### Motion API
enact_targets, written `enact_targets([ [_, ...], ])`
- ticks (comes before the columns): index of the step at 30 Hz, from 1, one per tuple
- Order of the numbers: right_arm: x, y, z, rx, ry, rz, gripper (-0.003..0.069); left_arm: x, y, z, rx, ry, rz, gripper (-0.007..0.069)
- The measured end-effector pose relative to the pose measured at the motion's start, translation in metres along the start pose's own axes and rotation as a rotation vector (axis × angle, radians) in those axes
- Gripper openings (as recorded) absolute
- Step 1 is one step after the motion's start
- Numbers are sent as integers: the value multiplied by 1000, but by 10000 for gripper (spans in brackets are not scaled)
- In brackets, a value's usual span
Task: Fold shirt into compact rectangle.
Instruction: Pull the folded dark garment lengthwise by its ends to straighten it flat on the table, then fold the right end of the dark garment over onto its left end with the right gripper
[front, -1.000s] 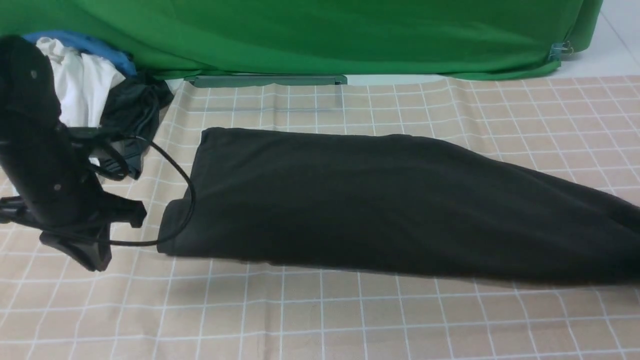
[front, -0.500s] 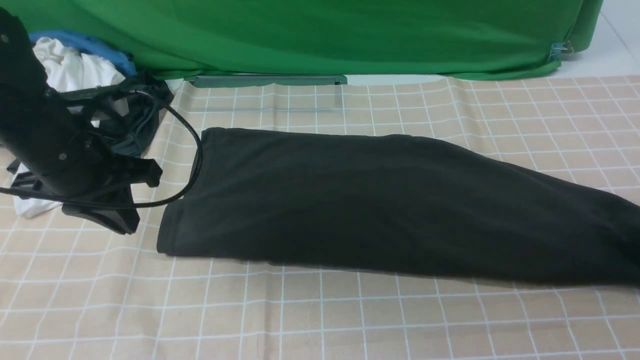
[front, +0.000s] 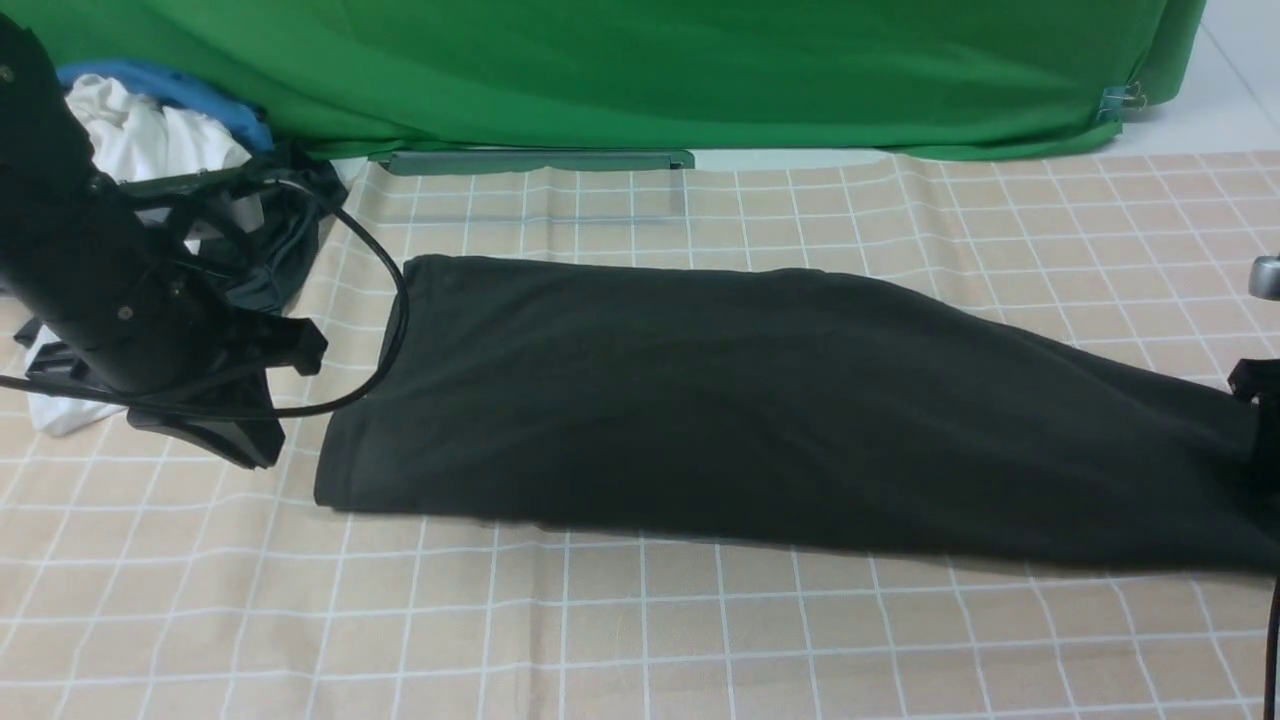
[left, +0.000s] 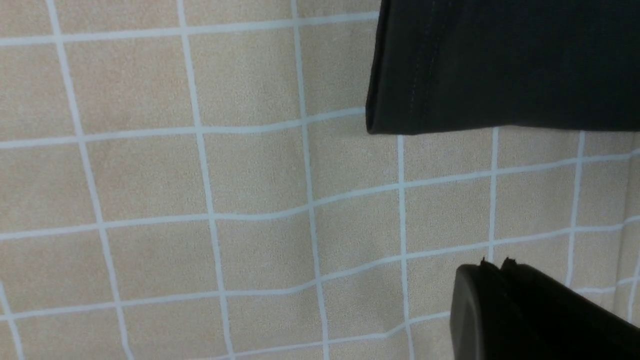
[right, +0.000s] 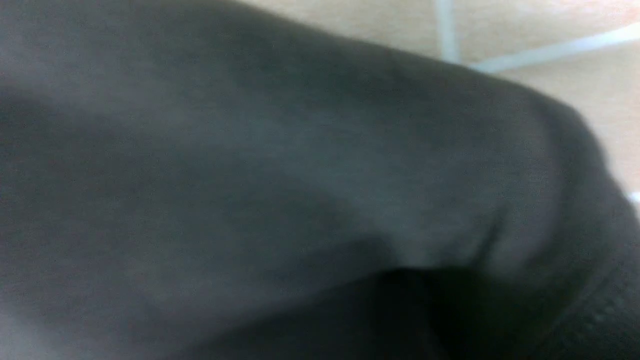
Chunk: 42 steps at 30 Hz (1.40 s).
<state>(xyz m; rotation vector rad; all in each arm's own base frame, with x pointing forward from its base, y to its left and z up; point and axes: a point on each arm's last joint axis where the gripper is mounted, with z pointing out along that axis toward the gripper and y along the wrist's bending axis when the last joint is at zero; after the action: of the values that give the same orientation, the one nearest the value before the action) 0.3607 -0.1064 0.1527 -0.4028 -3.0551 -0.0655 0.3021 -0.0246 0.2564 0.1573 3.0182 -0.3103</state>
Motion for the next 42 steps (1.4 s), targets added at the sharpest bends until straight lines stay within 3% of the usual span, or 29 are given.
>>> enact_targets([
  [2, 0, 1, 0, -5, 1, -16, 158, 0, 0, 0, 1, 0, 0, 19],
  [3, 0, 1, -2, -4, -4, -22, 113, 0, 0, 0, 1, 0, 0, 19],
  [8, 0, 1, -34, 10, -53, -27, 99, 0, 0, 0, 4, 4, -1, 19],
  [13, 4, 21, -94, -59, -179, -31, 99, 0, 0, 0, 1, 4, -4, 19],
  [20, 13, 122, -157, -211, -353, -238, 99, 2, 1, -10, -41, -36, -10, 19],
  [25, 30, 215, -174, -352, -399, -402, 99, 4, 1, -21, -69, -99, 2, 19],
  [26, 30, 223, -173, -362, -399, -417, 99, 4, 1, -22, -69, -104, 3, 19],
  [27, 36, 252, -176, -410, -413, -464, 99, 5, 0, -25, -70, -117, 4, 19],
  [28, 36, 256, -173, -415, -410, -467, 99, 5, 0, -25, -70, -119, 4, 19],
  [29, 44, 288, -173, -461, -415, -517, 99, 5, 0, -26, -71, -123, 4, 19],
  [34, 56, 361, -149, -533, -403, -592, 99, 5, -2, -26, -46, -127, -7, 19],
  [42, 70, 444, -96, -667, -399, -623, 99, 3, -5, -26, -13, -144, -22, 19],
])
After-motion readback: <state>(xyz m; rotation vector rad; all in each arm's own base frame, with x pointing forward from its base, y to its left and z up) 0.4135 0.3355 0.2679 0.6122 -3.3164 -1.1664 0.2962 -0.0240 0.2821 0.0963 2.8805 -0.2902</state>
